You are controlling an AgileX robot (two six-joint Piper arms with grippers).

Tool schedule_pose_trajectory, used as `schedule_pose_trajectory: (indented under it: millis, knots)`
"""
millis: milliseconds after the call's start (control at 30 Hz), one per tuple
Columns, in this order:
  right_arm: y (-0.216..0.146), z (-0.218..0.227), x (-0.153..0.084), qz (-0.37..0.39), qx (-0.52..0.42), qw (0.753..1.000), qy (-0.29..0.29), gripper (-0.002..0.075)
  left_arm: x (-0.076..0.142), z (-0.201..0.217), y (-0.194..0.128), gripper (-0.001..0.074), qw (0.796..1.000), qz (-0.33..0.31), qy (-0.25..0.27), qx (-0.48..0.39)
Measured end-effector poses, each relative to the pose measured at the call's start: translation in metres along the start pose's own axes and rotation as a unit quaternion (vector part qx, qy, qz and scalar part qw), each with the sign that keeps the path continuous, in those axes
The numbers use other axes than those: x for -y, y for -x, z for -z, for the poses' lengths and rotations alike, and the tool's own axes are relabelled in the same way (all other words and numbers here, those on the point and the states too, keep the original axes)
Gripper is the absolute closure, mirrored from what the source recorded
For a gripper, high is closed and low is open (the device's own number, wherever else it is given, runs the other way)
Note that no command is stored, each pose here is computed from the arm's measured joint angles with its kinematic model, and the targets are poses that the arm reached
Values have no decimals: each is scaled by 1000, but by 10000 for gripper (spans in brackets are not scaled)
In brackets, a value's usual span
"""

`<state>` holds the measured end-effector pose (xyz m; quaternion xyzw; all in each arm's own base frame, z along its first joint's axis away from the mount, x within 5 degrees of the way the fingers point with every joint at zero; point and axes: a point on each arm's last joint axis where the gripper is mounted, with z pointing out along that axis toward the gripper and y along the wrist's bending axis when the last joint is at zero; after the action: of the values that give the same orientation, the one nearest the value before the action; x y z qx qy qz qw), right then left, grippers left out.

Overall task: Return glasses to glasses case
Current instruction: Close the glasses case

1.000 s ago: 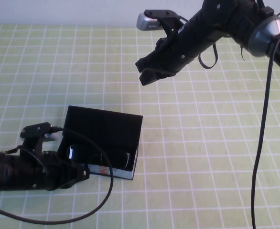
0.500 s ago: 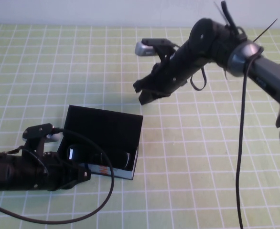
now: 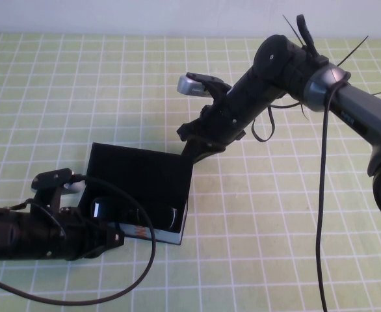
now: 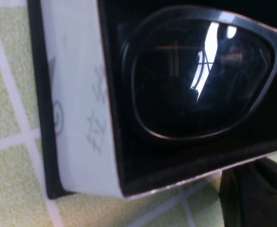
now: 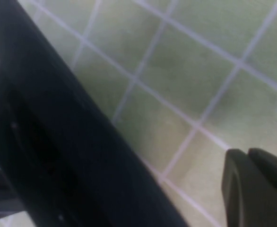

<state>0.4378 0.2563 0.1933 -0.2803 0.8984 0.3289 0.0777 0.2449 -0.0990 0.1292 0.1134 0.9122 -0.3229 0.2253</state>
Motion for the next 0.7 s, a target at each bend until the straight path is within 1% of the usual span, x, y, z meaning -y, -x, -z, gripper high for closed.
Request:
schedule_pose_trajectory:
  millis: [367, 467, 567, 700]
  knots:
    - [0, 2, -9, -5, 10, 999, 33, 737, 0, 0, 0, 737, 1000, 0, -1, 0]
    - [-4, 4, -23, 6, 3, 999, 36, 737, 0, 0, 0, 737, 1000, 0, -2, 0]
    - [-11, 5, -45, 25, -7, 999, 42, 737, 0, 0, 0, 737, 1000, -2, -2, 0]
    - [-19, 2, -68, 45, -22, 997, 50, 737, 0, 0, -1, 737, 1000, -5, -2, -3]
